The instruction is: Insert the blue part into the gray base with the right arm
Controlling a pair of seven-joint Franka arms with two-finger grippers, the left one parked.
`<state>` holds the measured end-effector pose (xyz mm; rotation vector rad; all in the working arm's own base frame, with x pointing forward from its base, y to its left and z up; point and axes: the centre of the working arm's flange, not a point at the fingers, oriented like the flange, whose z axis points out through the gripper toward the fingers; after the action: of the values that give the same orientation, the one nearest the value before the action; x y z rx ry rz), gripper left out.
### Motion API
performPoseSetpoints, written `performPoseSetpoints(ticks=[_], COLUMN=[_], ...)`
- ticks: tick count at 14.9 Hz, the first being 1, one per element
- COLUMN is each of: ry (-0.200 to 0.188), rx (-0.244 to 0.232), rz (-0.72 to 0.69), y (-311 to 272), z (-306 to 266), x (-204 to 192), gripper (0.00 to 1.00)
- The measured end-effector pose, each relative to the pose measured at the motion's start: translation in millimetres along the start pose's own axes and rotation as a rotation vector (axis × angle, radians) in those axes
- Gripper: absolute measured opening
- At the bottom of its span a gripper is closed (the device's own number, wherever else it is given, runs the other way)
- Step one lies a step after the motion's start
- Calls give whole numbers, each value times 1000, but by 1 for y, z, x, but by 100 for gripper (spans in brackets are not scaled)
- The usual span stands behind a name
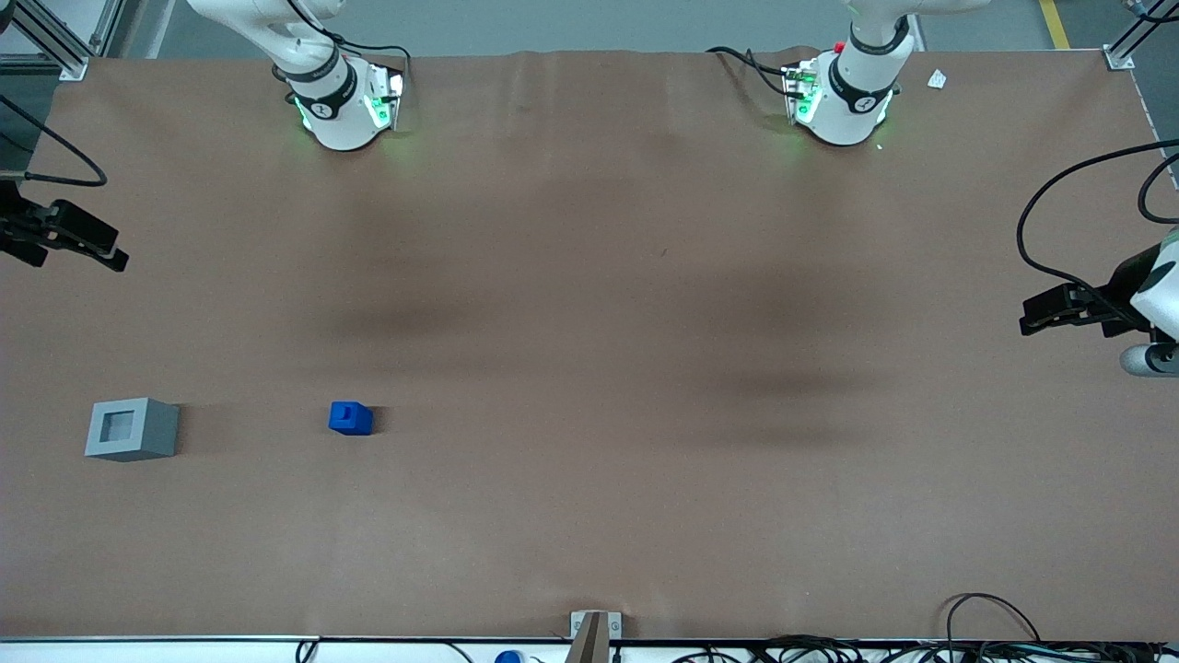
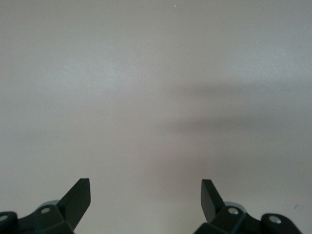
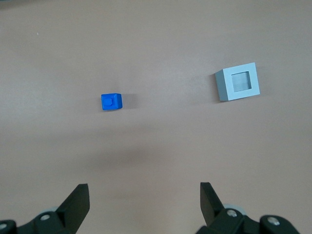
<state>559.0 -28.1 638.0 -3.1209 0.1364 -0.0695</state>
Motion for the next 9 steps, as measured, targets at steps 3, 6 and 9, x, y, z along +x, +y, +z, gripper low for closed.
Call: performPoseSetpoints(ticks=[3, 6, 9], ry=[0, 2, 4], rx=[0, 0, 1], rz=[-1, -1, -7], y=[-1, -3, -7], z=[0, 0, -1], x=[0, 0, 0], gripper=[100, 100, 100])
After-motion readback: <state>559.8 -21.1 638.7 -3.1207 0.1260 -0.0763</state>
